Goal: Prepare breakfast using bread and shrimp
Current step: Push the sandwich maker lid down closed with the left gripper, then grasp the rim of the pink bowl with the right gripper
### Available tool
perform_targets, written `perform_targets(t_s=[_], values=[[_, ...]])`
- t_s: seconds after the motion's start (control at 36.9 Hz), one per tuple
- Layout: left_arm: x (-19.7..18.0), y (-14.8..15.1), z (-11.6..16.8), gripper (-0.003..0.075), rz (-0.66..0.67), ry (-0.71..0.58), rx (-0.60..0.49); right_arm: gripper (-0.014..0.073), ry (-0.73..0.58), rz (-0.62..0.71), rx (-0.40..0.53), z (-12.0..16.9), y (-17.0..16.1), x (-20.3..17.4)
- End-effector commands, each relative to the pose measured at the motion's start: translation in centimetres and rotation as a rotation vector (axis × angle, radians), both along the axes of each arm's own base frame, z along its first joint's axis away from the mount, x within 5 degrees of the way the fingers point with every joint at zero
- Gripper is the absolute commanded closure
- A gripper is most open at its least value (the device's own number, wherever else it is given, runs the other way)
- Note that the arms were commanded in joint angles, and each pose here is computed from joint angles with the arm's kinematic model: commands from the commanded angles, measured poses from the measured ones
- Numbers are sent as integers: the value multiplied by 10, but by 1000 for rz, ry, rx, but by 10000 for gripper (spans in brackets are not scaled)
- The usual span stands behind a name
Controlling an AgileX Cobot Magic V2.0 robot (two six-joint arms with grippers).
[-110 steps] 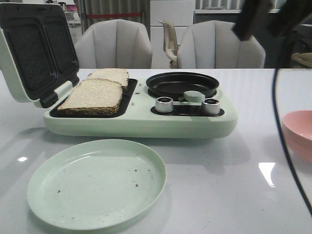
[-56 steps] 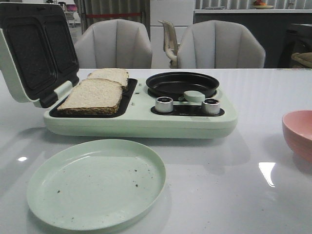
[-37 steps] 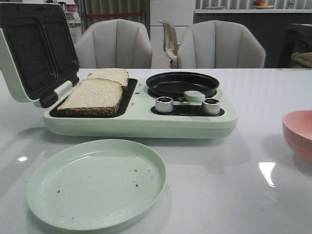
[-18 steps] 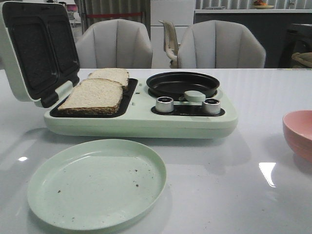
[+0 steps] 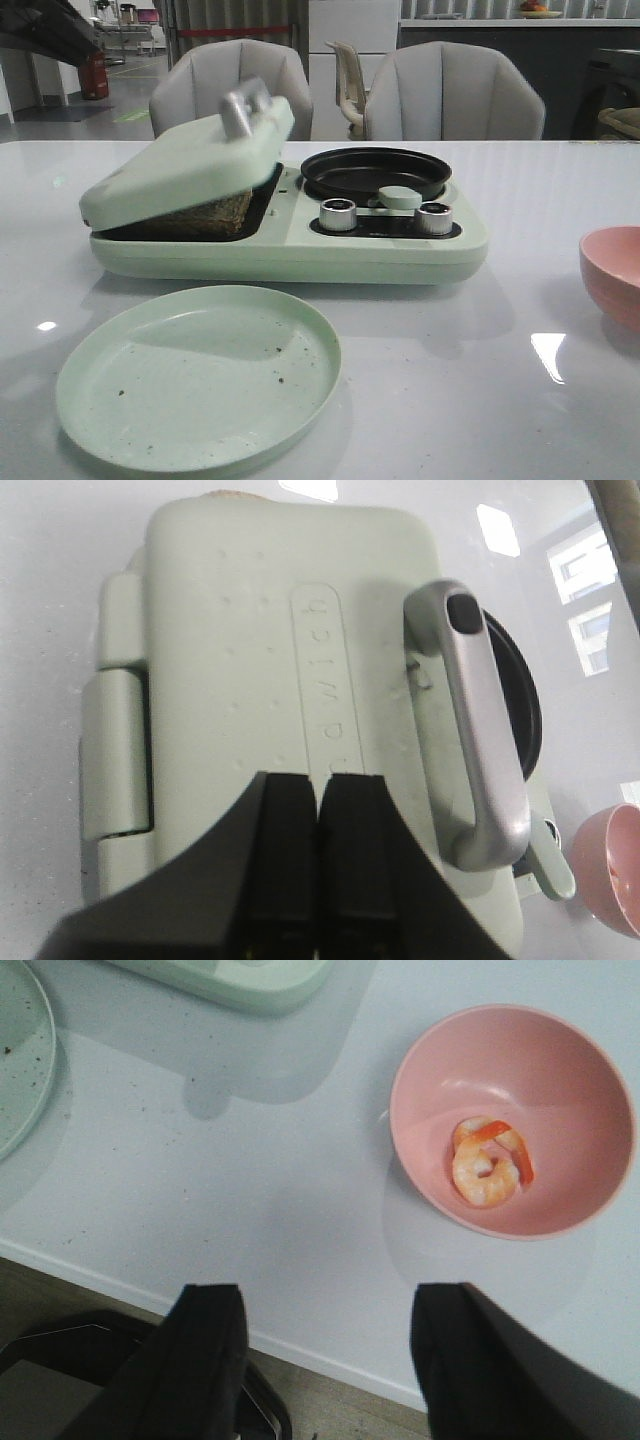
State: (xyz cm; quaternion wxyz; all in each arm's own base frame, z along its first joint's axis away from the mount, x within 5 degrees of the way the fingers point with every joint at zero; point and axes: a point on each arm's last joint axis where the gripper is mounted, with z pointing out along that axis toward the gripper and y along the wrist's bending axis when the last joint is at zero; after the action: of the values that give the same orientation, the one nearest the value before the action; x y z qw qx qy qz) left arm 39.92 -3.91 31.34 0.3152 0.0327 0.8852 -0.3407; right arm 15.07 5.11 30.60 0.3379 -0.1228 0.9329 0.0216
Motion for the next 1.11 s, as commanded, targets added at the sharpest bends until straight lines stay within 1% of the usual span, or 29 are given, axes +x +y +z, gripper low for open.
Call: perform_targets(t_s=[0.0,0.11,0.19,0.24,0.3,0.35,0.46,0.52,0.6,0.68,0.92,1.08], values=[[-9,-12,35,619,-27,-104,-45,112,-81,2,13,12,-1,3],[-18,-29,38,619,-109,-108,3,112,-81,2,13,12,-1,3],[-33,-47,45,619,-185,-136,94,112,-81,2,13,12,-1,3],[-44,-58,53,619,-213,-179,145,112,-81,2,13,12,-1,3],[-60,-73,61,619,-266,-216,192,112,-81,2,13,12,-1,3],[-76,-84,69,619,-312,-247,216,112,-81,2,13,12,-1,3],[-111,-107,74,619,-417,-303,300,112,-81,2,13,12,-1,3],[-130,-113,75,619,-429,-327,348,112,-81,2,13,12,-1,3],[-153,-112,73,619,-384,-335,407,112,-81,2,13,12,-1,3],[-177,-105,70,619,-332,-334,438,112,-81,2,13,12,-1,3],[-243,-71,56,619,-320,-365,421,112,-81,2,13,12,-1,3],[-262,-59,56,619,-288,-432,396,112,-97,5,20,13,0,4]])
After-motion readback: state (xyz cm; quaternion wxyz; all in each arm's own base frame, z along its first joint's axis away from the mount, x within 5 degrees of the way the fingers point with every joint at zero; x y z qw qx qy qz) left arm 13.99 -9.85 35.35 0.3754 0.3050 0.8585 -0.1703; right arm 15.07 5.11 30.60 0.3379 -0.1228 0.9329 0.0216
